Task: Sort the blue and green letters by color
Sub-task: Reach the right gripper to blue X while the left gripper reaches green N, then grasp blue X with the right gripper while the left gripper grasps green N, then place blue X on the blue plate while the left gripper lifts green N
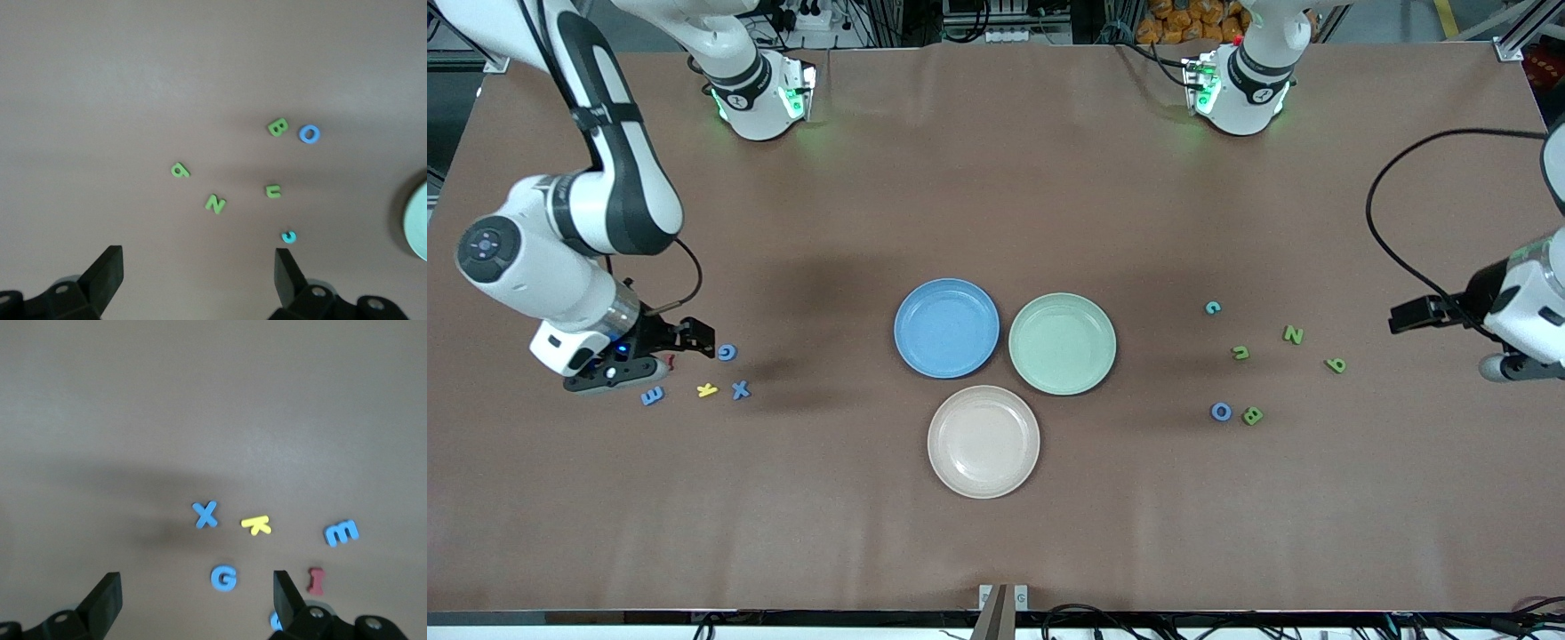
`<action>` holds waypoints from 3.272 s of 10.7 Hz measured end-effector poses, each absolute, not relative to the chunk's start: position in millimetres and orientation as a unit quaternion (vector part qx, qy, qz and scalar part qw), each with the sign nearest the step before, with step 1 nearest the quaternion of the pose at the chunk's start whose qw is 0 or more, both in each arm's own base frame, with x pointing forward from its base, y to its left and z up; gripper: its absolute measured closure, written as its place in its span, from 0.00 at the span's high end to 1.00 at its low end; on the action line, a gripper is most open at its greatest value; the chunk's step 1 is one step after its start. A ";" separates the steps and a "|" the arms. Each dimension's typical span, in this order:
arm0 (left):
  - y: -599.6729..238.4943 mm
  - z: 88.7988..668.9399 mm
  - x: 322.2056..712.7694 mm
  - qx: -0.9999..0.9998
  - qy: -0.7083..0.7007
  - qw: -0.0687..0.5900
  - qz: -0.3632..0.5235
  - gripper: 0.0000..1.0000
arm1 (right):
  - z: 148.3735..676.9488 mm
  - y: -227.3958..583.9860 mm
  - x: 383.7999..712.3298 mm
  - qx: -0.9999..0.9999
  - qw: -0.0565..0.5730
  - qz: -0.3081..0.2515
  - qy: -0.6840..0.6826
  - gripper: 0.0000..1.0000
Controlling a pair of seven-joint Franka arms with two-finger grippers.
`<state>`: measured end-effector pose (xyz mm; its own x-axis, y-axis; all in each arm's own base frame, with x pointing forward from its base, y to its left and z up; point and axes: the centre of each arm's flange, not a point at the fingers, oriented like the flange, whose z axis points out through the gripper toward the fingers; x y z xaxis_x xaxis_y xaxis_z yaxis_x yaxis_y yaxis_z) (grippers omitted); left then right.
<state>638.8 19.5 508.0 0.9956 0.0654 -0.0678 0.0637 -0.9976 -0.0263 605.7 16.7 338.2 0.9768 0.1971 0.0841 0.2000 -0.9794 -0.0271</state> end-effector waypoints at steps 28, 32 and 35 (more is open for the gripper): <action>23.0 175.2 529.1 -0.985 0.170 -0.012 0.014 0.95 | 253.4 252.9 570.4 -0.996 0.064 -0.026 0.059 0.30; 24.1 173.9 525.1 -0.986 0.169 -0.006 -0.013 0.44 | 252.0 363.2 508.9 -0.992 0.071 -0.010 0.102 0.30; 23.9 176.2 521.3 -0.985 0.169 -0.004 -0.025 0.33 | 242.4 369.9 502.6 -0.992 0.063 -0.006 0.107 0.49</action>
